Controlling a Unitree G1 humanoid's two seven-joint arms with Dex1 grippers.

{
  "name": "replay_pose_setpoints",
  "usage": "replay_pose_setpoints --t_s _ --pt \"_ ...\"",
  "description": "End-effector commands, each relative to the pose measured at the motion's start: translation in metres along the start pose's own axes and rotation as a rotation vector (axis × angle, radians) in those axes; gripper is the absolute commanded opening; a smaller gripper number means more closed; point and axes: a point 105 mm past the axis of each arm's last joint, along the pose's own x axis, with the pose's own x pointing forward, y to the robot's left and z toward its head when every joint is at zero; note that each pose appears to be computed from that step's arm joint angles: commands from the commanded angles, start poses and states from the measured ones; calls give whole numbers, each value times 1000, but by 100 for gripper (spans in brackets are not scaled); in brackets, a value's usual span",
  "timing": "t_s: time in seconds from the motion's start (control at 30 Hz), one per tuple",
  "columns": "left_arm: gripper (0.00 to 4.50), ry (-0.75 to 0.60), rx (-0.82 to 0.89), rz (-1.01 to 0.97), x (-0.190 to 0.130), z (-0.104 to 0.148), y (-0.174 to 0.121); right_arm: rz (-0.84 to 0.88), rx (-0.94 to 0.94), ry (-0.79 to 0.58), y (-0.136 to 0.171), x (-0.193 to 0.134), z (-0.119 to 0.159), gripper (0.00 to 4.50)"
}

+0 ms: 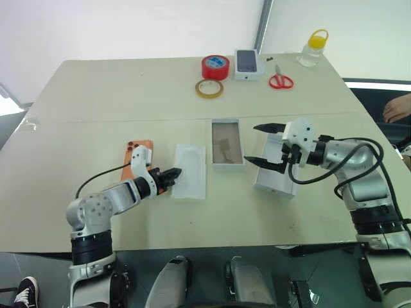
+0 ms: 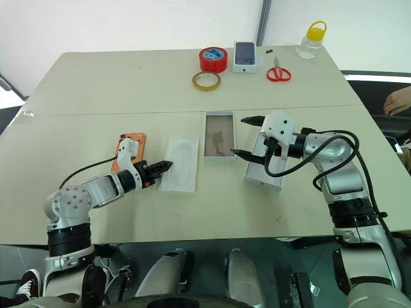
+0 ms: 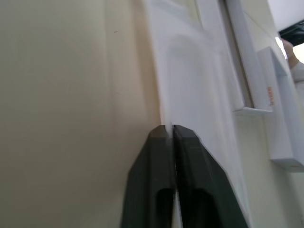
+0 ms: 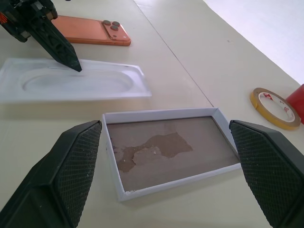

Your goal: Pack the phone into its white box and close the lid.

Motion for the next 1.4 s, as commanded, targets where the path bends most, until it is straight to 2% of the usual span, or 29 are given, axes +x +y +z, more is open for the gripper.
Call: replay_pose_setpoints --t_s 0.03,0.37,0.5,0.7,0.8,0.9,1.03,1.17,1.4 --pt "5 -43 -47 -3 -3 5 2 13 -19 -32 4 4 9 450" --pt "5 -200 -124 -31 -11 37 -4 144 71 46 29 37 -12 450" --pt "5 -248 -35 37 -16 52 1 236 52 128 39 57 -27 450" --pt "5 -263 44 58 -19 57 -3 288 97 192 39 74 -38 450" --pt "0 -281 53 65 -20 57 -4 283 104 193 34 78 -41 366" --pt "0 -295 48 65 -22 57 -5 308 103 176 38 80 -38 217" --pt "0 -311 56 73 -22 60 -6 329 52 220 46 81 -48 3" --pt "0 -332 46 52 -20 68 -13 327 58 180 50 87 -36 3" --pt "0 -364 10 -7 -18 80 -26 373 30 81 84 105 1 3"
